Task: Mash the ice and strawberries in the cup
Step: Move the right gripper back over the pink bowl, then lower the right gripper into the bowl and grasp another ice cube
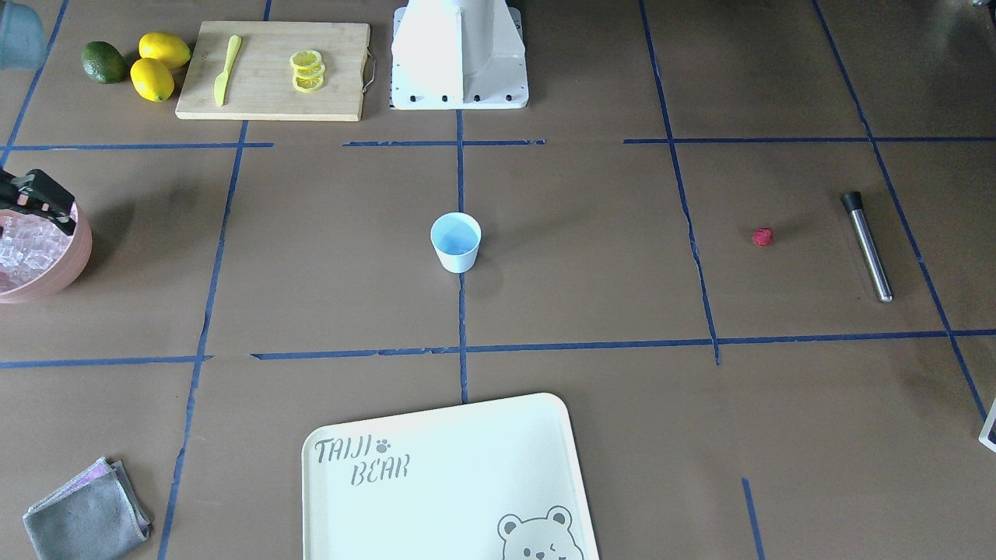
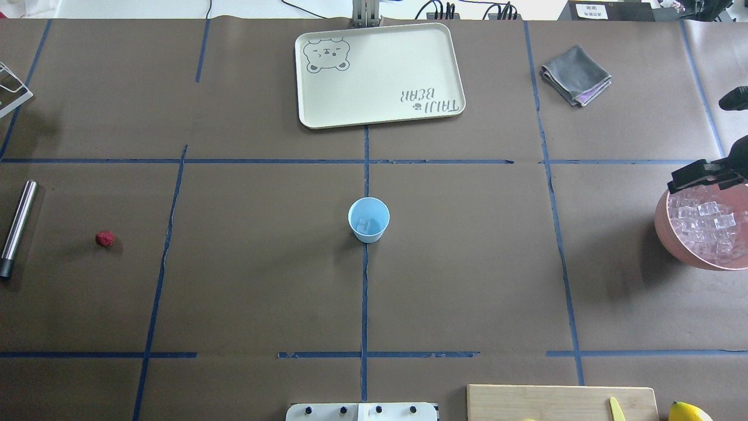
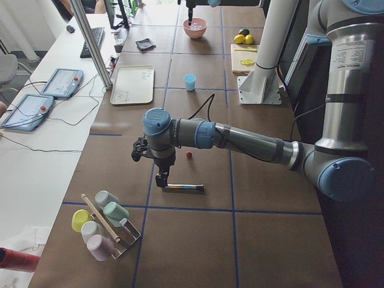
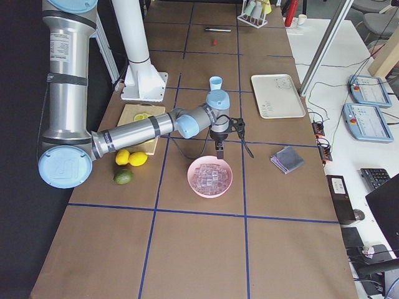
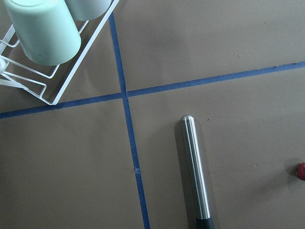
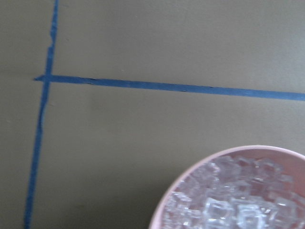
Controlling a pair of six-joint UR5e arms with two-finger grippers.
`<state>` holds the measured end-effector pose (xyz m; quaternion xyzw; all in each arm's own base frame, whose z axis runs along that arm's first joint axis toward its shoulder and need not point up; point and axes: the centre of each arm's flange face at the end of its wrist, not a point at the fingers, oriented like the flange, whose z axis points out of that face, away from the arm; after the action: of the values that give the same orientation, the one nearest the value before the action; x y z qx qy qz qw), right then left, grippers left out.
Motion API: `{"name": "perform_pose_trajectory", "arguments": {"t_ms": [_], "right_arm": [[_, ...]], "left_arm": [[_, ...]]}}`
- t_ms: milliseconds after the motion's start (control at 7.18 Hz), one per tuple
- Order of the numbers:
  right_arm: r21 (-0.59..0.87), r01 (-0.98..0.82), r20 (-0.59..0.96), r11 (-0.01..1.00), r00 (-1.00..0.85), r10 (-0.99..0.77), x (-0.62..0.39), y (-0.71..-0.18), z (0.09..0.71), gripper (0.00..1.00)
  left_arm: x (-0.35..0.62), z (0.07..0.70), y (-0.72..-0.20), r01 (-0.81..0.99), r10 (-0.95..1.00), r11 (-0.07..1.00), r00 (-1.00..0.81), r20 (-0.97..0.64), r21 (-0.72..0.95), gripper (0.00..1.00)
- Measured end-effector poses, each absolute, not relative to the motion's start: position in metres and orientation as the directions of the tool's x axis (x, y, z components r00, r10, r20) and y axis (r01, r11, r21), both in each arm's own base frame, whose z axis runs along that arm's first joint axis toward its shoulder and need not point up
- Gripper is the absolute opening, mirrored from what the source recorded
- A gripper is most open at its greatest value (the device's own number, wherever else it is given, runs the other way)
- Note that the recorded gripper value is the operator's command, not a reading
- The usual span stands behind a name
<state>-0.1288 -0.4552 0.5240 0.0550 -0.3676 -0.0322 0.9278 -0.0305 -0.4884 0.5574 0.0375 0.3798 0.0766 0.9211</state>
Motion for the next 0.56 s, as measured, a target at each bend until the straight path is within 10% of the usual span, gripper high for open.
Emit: {"name": "perform_pose_trajectory", "arguments": {"t_ms": [557], "right_arm": [[0.168, 0.186, 0.629, 0.968, 0.736, -0.251, -0.108, -0.450, 0.591, 1.00]], "left_arm": [[-0.030, 0.554, -0.488, -0.111, 0.172, 0.985, 0.694, -0.699, 0.132, 1.00]]}}
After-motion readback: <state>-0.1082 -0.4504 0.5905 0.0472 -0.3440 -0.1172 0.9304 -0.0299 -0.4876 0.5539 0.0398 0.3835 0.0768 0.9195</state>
